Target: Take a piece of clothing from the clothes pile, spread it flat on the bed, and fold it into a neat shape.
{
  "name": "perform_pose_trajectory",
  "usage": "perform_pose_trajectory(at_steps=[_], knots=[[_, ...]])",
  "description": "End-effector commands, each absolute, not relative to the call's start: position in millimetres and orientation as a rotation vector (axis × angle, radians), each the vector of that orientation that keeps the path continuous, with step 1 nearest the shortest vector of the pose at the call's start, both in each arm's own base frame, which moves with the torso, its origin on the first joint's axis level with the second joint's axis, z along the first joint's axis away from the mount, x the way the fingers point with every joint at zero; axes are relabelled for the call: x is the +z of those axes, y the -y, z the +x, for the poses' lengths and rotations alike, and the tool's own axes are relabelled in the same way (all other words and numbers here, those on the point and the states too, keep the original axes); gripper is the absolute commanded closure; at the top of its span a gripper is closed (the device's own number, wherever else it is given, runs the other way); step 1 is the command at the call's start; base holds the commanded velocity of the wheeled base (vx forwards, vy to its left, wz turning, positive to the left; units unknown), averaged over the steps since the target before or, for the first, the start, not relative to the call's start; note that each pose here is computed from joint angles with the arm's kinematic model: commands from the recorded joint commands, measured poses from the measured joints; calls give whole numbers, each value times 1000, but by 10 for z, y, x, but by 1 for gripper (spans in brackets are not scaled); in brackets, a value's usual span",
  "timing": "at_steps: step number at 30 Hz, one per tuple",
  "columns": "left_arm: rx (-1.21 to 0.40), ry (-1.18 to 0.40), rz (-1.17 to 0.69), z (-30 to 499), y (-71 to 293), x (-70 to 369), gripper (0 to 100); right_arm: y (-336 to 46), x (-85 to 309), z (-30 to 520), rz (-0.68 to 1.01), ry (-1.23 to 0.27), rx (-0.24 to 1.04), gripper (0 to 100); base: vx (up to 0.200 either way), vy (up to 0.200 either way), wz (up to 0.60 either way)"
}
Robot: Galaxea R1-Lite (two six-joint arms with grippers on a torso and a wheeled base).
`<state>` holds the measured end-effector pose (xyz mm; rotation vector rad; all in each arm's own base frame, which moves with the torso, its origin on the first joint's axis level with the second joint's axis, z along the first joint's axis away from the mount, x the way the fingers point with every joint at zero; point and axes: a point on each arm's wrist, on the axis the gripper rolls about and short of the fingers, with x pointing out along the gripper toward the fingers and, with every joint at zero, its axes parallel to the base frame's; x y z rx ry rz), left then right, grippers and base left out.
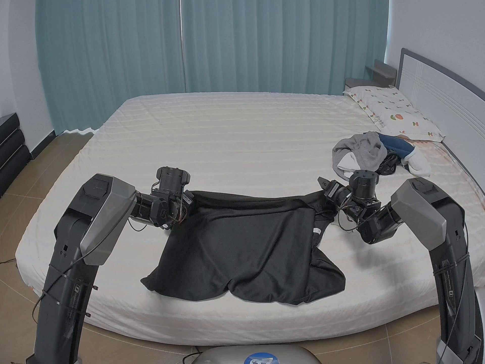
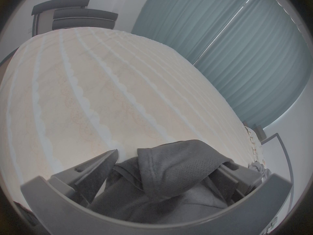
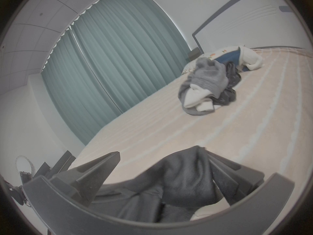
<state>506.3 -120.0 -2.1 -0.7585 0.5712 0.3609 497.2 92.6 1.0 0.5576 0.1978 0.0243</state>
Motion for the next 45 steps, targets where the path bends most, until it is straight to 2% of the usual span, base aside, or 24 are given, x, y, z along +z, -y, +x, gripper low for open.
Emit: perform_pose_trajectory(at_steps=[1,6,7,9,12,21,22,30,36,42,45], knots=[[378,-578,-783,5115,1038,50,0,-626,59,4829,572,-263,21,0,0,0,0],[335,-602,-842,5100,907,242,0,-527,151,4770,628,-273,50,0,0,0,0],[323,-602,-917,5105,814,356,0,-479,250,4818,714,-234,38,0,0,0,0],[319,-597,-986,5110,703,453,0,-419,340,4823,758,-219,26,0,0,0,0],[317,-610,-1027,5100,599,517,0,-387,371,4771,760,-231,22,0,0,0,0],[267,-739,-1106,5003,295,744,0,-451,456,4365,756,-338,42,0,0,0,0],[270,-776,-1116,4953,260,744,0,-526,441,4104,753,-410,64,0,0,0,0],[264,-853,-1112,4549,244,703,0,-693,306,3481,730,-604,93,0,0,0,0],[184,-809,-1083,3848,355,705,0,-842,256,2952,687,-723,85,0,0,0,0],[184,-804,-998,3374,489,471,0,-802,70,2883,682,-798,55,0,0,0,0],[234,-781,-975,3280,503,396,0,-814,46,2900,692,-802,90,0,0,0,0]])
